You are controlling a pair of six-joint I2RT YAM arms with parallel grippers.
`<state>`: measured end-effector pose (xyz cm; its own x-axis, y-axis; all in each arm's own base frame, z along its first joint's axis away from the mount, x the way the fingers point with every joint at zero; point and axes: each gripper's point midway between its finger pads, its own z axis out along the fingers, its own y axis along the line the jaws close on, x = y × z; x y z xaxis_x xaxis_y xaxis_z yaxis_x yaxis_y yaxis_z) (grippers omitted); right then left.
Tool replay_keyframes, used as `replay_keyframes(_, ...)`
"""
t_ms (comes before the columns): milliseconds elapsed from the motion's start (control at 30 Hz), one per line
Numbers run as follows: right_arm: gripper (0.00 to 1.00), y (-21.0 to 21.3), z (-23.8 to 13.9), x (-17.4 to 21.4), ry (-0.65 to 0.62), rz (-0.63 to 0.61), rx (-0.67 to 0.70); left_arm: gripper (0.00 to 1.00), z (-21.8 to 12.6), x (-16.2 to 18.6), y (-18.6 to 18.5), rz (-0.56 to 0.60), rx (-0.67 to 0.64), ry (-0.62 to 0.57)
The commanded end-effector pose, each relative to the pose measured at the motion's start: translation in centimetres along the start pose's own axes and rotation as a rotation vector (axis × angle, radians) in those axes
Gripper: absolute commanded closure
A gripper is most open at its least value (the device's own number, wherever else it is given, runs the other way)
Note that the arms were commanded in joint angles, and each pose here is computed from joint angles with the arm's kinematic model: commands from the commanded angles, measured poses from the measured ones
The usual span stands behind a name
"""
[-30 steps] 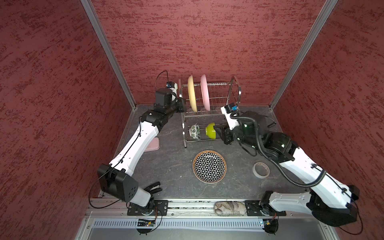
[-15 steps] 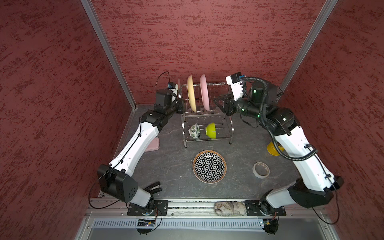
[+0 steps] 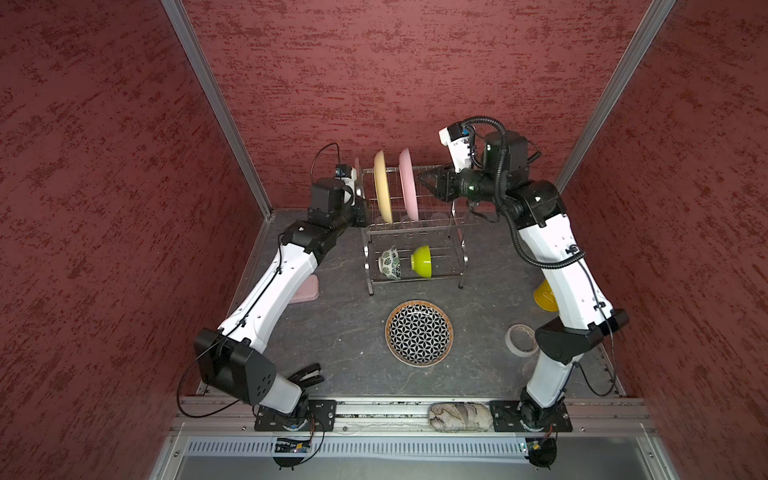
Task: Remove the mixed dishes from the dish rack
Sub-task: 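Reach the right gripper up to the pink plate's rim in the rack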
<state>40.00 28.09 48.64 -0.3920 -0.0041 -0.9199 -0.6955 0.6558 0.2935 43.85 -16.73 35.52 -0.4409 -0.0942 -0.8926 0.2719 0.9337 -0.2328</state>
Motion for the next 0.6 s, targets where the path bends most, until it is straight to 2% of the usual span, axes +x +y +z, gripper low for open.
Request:
replay_keyframes(0,0.64,0.7,0.0,-0.1,0.013,0.010,-0.049,0.78,-0.2,-0.1,-1.4,-0.093,0.071,0.017)
replay_keyframes(400,0.61,-1.4,2.5,0.8,0.030,0.033,-0.008,0.78,-0.3,0.0,-1.4,-0.094,0.068,0.022)
replay_keyframes(567,0.65,-2.0,3.6,1.5,0.048,0.053,-0.009,0.78,-0.2,0.1,-1.4,-0.094,0.067,0.023)
